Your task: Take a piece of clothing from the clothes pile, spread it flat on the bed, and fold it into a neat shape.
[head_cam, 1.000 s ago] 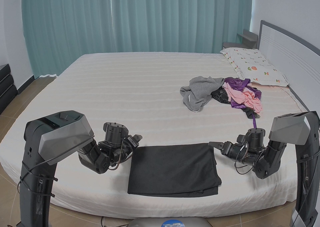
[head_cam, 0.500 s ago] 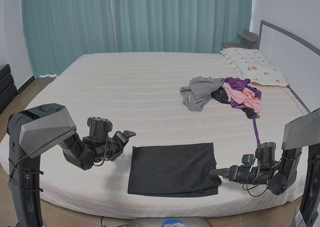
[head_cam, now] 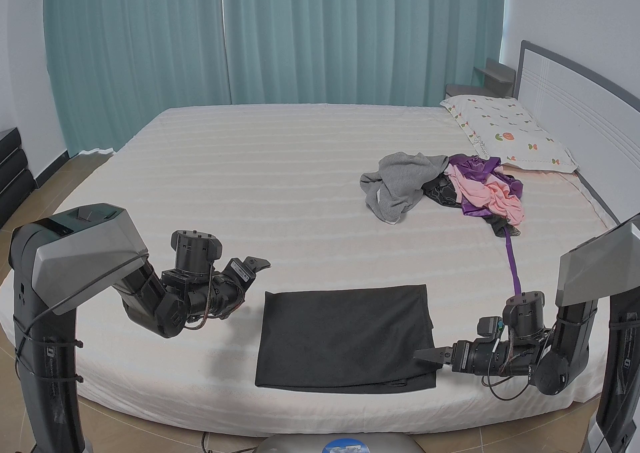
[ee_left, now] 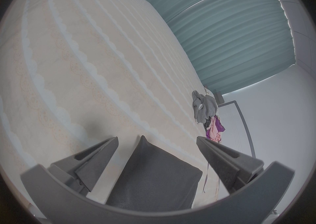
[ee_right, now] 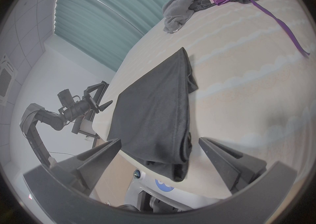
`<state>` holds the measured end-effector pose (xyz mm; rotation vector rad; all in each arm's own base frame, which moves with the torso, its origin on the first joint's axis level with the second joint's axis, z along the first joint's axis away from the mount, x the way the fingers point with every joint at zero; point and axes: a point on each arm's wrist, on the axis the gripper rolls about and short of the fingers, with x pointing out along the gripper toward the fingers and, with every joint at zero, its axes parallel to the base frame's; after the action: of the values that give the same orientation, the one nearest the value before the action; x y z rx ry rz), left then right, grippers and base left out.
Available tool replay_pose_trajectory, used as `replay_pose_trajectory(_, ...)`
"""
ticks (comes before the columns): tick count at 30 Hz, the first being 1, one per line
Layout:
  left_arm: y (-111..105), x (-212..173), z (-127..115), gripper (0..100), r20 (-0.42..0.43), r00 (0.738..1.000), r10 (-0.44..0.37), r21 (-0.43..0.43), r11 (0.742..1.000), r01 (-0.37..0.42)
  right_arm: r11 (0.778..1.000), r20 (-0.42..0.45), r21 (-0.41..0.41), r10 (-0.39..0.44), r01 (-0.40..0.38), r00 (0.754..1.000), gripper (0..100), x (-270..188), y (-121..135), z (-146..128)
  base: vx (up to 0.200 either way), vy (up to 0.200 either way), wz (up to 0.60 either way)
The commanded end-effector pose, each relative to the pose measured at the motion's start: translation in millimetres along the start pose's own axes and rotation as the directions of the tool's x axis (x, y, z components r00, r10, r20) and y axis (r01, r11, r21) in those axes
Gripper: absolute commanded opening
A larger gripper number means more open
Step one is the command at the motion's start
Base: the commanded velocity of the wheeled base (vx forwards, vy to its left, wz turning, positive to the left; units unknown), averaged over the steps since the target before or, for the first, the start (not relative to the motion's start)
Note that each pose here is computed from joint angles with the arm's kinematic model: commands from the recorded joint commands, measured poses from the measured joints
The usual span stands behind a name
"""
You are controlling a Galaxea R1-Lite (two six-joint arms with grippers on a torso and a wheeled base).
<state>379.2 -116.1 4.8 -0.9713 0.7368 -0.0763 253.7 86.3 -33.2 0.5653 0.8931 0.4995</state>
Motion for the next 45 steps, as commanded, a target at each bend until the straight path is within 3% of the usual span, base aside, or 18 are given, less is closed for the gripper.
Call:
replay_pose_trajectory(1,-1,0,0,100,0.002,1.000,-0.001,0.000,1.000,0.001,1.000,-0.010,0.006,-0.012,0.012,1.000,100,4,-4,-2,0.000,0.000,0.00)
replay_pose_trajectory(3,-1,0,0,100,0.002,1.000,-0.001,0.002,1.000,0.001,1.000,-0.010,0.002,-0.012,0.012,1.000,100,4,-4,-2,0.000,0.000,0.00)
replay_pose_trajectory(4,-1,0,0,100,0.002,1.000,-0.001,0.002,1.000,0.001,1.000,-0.010,-0.001,-0.012,0.012,1.000,0,4,-4,-2,0.000,0.000,0.00)
replay_pose_trajectory(19,-1,0,0,100,0.002,1.000,-0.001,0.002,1.000,0.001,0.999,0.014,-0.046,-0.018,0.019,1.000,0,-12,0,1,0.000,0.000,0.00)
replay_pose_trajectory(42,-2,0,0,100,0.000,1.000,-0.001,0.003,1.000,0.001,0.993,-0.029,-0.108,-0.050,0.047,0.998,0,-15,-8,-9,0.000,0.000,0.00)
replay_pose_trajectory(43,-2,0,0,100,0.001,1.000,-0.002,0.003,1.000,0.002,0.992,-0.030,-0.116,-0.052,0.049,0.998,100,-14,-9,-10,0.000,0.000,0.00)
replay_pose_trajectory(45,-2,0,0,100,0.000,1.000,-0.001,0.003,1.000,0.001,0.991,-0.036,-0.120,-0.064,0.059,0.997,100,-14,-13,-10,0.000,0.000,0.00)
